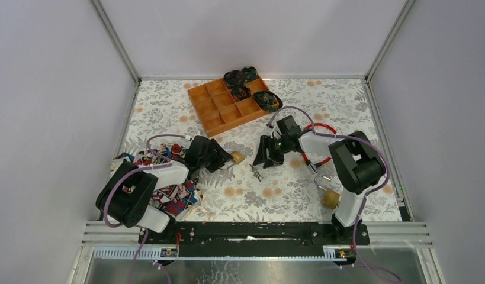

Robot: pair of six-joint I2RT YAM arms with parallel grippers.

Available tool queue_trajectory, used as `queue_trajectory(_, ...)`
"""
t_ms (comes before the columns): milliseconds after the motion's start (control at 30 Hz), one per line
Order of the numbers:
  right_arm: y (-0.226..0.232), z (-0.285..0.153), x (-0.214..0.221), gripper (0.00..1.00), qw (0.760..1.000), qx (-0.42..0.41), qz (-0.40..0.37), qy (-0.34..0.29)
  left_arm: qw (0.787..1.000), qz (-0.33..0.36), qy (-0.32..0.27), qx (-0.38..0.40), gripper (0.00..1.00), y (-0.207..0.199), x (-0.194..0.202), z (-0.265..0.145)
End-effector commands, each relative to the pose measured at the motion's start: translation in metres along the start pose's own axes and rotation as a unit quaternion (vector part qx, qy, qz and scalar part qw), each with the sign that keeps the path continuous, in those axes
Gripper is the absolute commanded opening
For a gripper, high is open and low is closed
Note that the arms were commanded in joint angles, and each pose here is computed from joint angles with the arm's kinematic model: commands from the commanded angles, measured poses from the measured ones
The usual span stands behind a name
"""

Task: Lock with the key
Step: Place the lock at the center of the board, then pick up the lock from the center of the board.

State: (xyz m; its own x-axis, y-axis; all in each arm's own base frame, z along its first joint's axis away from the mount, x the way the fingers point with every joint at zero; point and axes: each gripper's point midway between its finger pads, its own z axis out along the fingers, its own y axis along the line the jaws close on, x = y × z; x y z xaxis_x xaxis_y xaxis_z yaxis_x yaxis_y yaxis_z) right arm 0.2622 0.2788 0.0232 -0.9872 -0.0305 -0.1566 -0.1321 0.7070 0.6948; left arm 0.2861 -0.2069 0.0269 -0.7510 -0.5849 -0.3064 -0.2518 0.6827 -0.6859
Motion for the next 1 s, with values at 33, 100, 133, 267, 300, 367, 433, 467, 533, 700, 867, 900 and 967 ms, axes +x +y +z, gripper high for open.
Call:
queue_trajectory(33, 0.013, -0.05, -0.01, 0.92, 0.993, 0.08, -0.08, 0.016, 0.991, -0.006, -0.071, -0.109, 0.83, 0.031, -0.014, -0.011)
queue_trajectory(100, 0.021, -0.071, -0.02, 0.99, 0.987, 0.108, -0.118, 0.018, 0.989, -0.004, -0.084, -0.118, 0.98, 0.031, -0.017, -0.017)
queue_trajectory(133, 0.024, -0.085, -0.025, 1.0, 0.982, 0.128, -0.141, 0.018, 0.988, -0.001, -0.085, -0.127, 0.99, 0.033, -0.018, -0.02)
queue_trajectory(267, 0.024, -0.148, -0.042, 1.0, 0.933, 0.215, -0.288, 0.006, 0.986, 0.043, -0.101, -0.128, 0.99, 0.022, -0.032, -0.038)
queue_trajectory(300, 0.02, -0.164, -0.042, 1.0, 0.914, 0.236, -0.331, 0.009, 0.985, 0.056, -0.104, -0.126, 0.99, 0.018, -0.035, -0.043)
queue_trajectory(367, -0.001, -0.191, -0.03, 1.0, 0.869, 0.285, -0.402, 0.033, 0.984, 0.087, -0.116, -0.101, 0.99, 0.004, -0.043, -0.052)
queue_trajectory(433, -0.035, -0.215, -0.004, 1.0, 0.824, 0.337, -0.447, 0.089, 0.981, 0.107, -0.142, -0.074, 0.99, -0.007, -0.053, -0.061)
queue_trajectory(467, -0.054, -0.222, 0.015, 1.0, 0.806, 0.352, -0.457, 0.134, 0.979, 0.116, -0.158, -0.058, 0.99, -0.011, -0.058, -0.064)
queue_trajectory(533, -0.094, -0.24, 0.056, 1.0, 0.772, 0.387, -0.449, 0.231, 0.972, 0.138, -0.189, -0.025, 0.99, -0.021, -0.069, -0.072)
queue_trajectory(700, -0.142, -0.242, 0.111, 1.0, 0.75, 0.404, -0.433, 0.293, 0.947, 0.218, -0.232, 0.037, 0.99, -0.041, -0.082, -0.088)
queue_trajectory(867, -0.168, -0.223, 0.13, 1.0, 0.749, 0.395, -0.445, 0.292, 0.941, 0.237, -0.233, 0.063, 0.99, -0.044, -0.077, -0.094)
queue_trajectory(900, -0.174, -0.22, 0.129, 1.0, 0.742, 0.399, -0.454, 0.29, 0.942, 0.237, -0.229, 0.065, 0.99, -0.043, -0.076, -0.094)
queue_trajectory(967, -0.178, -0.209, 0.13, 1.0, 0.749, 0.389, -0.457, 0.283, 0.944, 0.234, -0.224, 0.068, 0.99, -0.042, -0.073, -0.093)
